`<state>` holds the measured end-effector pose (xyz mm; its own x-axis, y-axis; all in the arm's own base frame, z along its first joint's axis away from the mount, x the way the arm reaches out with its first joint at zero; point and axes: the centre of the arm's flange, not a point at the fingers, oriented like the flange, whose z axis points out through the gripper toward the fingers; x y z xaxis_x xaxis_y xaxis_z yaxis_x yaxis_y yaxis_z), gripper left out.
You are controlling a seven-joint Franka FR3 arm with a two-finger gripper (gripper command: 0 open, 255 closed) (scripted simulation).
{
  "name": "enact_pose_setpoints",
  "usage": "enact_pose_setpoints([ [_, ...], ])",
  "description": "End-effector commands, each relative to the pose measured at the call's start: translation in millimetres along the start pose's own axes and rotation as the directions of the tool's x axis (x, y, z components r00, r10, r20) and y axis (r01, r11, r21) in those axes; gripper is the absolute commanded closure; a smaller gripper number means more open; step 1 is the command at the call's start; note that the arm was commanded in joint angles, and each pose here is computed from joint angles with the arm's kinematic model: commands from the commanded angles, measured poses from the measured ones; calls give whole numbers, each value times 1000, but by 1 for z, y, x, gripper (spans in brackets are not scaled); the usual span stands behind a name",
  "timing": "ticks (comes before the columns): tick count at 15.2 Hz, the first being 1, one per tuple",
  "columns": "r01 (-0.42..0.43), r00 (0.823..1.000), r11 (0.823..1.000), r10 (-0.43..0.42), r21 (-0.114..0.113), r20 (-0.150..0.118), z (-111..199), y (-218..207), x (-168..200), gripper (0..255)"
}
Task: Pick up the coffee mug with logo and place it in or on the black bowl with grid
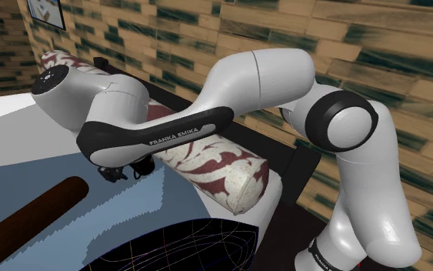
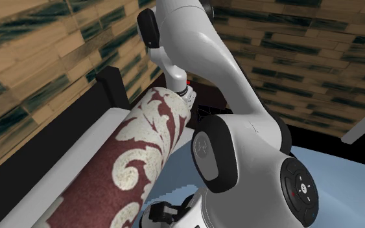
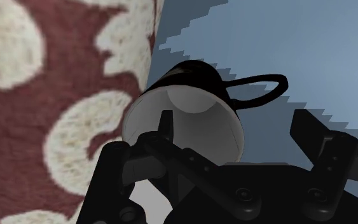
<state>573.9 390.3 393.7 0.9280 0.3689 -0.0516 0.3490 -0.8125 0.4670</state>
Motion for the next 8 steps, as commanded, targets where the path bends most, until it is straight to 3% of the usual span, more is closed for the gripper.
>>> enact_pose_setpoints([
  [1, 0, 1000, 1000, 0, 0, 0, 0, 0, 0, 0],
  [2, 0, 1000, 1000, 0, 0, 0, 0, 0, 0, 255],
  [8, 0, 1000, 1000, 0, 0, 0, 0, 0, 0, 255],
])
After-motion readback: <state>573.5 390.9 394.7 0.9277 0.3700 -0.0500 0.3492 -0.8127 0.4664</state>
